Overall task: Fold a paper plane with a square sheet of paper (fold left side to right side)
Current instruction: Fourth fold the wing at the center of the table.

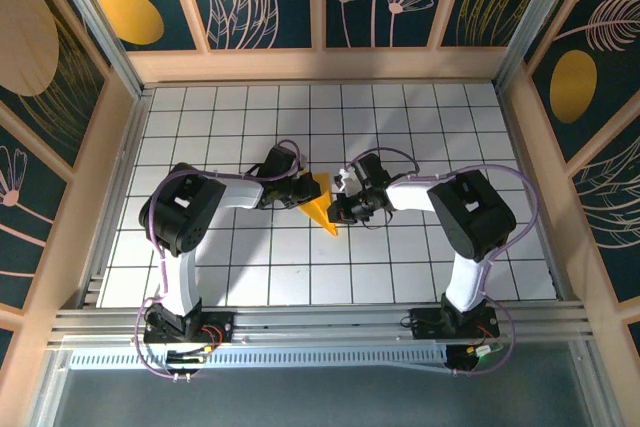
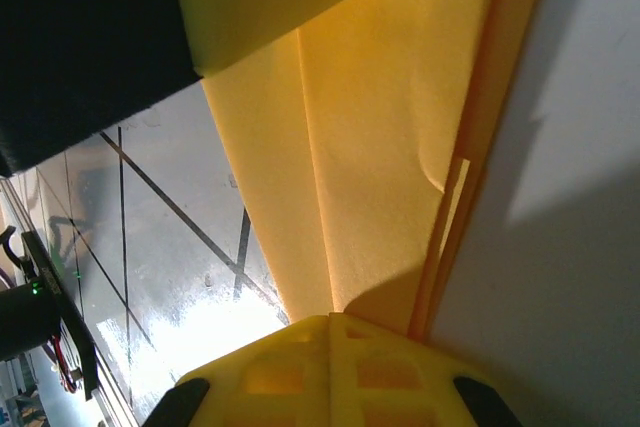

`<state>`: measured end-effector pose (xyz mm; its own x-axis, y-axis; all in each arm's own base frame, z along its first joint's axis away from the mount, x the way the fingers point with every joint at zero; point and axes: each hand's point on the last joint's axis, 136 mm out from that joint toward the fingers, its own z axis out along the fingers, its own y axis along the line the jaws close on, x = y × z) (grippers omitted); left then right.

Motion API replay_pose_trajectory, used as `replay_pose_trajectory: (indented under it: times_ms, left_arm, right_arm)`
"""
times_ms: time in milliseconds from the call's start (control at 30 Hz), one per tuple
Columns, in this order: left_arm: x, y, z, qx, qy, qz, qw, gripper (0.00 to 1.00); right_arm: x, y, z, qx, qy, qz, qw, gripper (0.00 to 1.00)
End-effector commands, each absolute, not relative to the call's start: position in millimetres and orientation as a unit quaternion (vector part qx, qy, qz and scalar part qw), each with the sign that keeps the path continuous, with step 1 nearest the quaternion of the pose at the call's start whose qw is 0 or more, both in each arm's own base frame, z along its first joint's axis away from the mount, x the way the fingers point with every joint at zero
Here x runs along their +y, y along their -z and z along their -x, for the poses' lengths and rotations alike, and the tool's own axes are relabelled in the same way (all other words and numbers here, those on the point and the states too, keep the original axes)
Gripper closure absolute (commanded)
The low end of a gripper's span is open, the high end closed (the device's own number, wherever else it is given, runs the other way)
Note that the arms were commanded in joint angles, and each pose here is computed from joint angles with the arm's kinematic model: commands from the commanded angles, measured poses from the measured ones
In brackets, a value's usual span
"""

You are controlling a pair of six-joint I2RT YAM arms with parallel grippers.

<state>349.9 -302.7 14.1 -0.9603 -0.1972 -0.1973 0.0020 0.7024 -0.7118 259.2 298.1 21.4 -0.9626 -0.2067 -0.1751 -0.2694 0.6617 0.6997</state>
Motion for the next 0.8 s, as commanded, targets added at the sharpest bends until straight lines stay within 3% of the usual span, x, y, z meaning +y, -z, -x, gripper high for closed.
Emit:
replay_pose_trajectory:
  times_ms: [0,467,767]
  left_arm:
    - [-279,25,-333,0.942,0.314,0.074,0.091,1.00]
    - [-299,-47,-368,0.912,0.369,0.031,0.176,1.00]
    - [-309,-45,-333,0.900,0.408,0.011,0.154,1.00]
  right_arm:
    - [290,-9,-259,0.921,-0.370,0.120,0.035,1.00]
    - [264,30,-237,0.944,-0.311,0.112,-0.003,1.00]
    - [258,35,-239,0.951,-0.289,0.111,-0.001,1.00]
